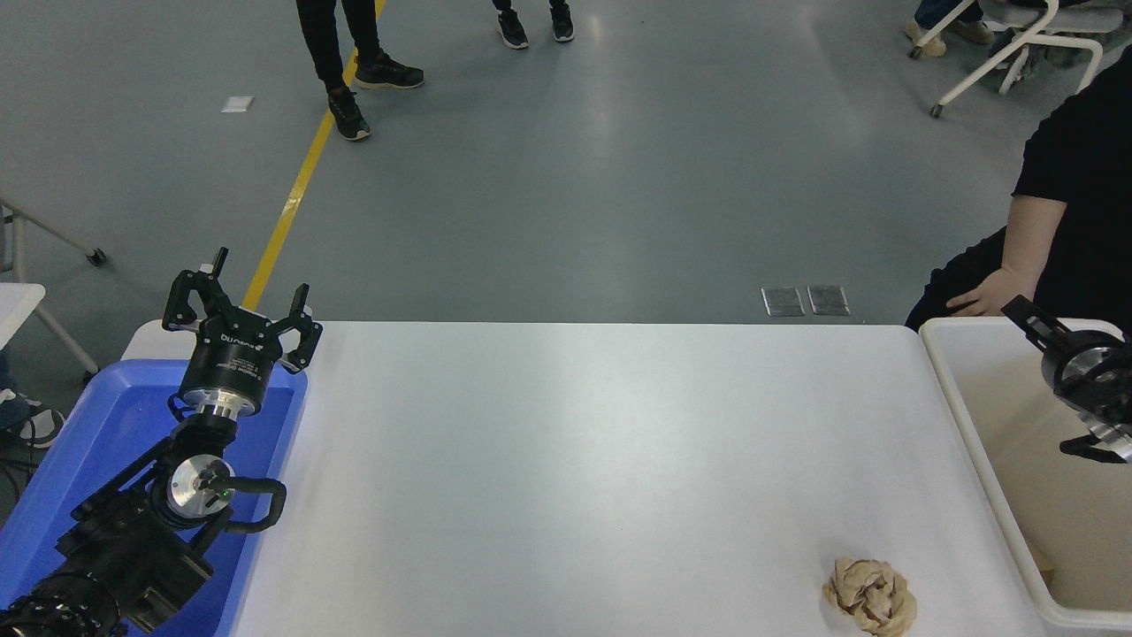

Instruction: Pick up foil plate and place in dustbin

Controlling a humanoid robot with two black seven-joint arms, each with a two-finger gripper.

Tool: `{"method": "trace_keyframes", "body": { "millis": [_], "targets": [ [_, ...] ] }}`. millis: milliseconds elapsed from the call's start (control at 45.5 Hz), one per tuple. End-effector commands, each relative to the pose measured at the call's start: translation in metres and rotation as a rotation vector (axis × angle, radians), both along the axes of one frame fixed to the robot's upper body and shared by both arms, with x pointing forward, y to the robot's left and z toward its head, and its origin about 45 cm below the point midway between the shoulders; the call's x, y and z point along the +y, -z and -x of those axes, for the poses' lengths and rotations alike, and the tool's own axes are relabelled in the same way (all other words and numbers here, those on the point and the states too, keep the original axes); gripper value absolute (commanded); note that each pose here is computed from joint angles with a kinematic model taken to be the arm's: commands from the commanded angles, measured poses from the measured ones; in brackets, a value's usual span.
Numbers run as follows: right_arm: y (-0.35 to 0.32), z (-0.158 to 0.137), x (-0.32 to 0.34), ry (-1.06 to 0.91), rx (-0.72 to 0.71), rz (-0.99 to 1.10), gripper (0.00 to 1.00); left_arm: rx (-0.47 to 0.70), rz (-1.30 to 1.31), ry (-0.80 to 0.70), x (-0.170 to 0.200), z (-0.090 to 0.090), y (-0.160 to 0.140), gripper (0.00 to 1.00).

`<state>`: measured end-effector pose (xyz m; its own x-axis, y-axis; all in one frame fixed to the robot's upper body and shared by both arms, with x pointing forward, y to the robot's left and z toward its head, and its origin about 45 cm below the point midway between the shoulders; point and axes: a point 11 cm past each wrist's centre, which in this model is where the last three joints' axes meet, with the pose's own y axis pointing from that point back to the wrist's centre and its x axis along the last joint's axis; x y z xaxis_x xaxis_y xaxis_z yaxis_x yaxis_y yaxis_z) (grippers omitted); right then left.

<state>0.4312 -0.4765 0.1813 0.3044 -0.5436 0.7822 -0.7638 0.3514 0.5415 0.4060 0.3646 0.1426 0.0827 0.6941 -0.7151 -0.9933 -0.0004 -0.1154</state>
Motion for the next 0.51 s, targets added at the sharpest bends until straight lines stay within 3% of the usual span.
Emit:
{"method": "trace_keyframes", "body": {
  "millis": [0,264,484],
  "targets": [
    [-0.061,-0.036,0.073,-0.188,0.029,-0.049,1.0,0.001,0.0,-0.001,0.0,0.0,0.0,0.98],
    [-0.12,-0.045,0.143,-0.409,0.137,-0.03,1.0,0.001,-0.001,0.002,0.0,0.0,0.0,0.98],
    [-0.162,-0.027,0.19,-0.55,0.309,-0.075,1.0,0.002,-0.001,0.001,0.0,0.0,0.0,0.98]
  ]
}}
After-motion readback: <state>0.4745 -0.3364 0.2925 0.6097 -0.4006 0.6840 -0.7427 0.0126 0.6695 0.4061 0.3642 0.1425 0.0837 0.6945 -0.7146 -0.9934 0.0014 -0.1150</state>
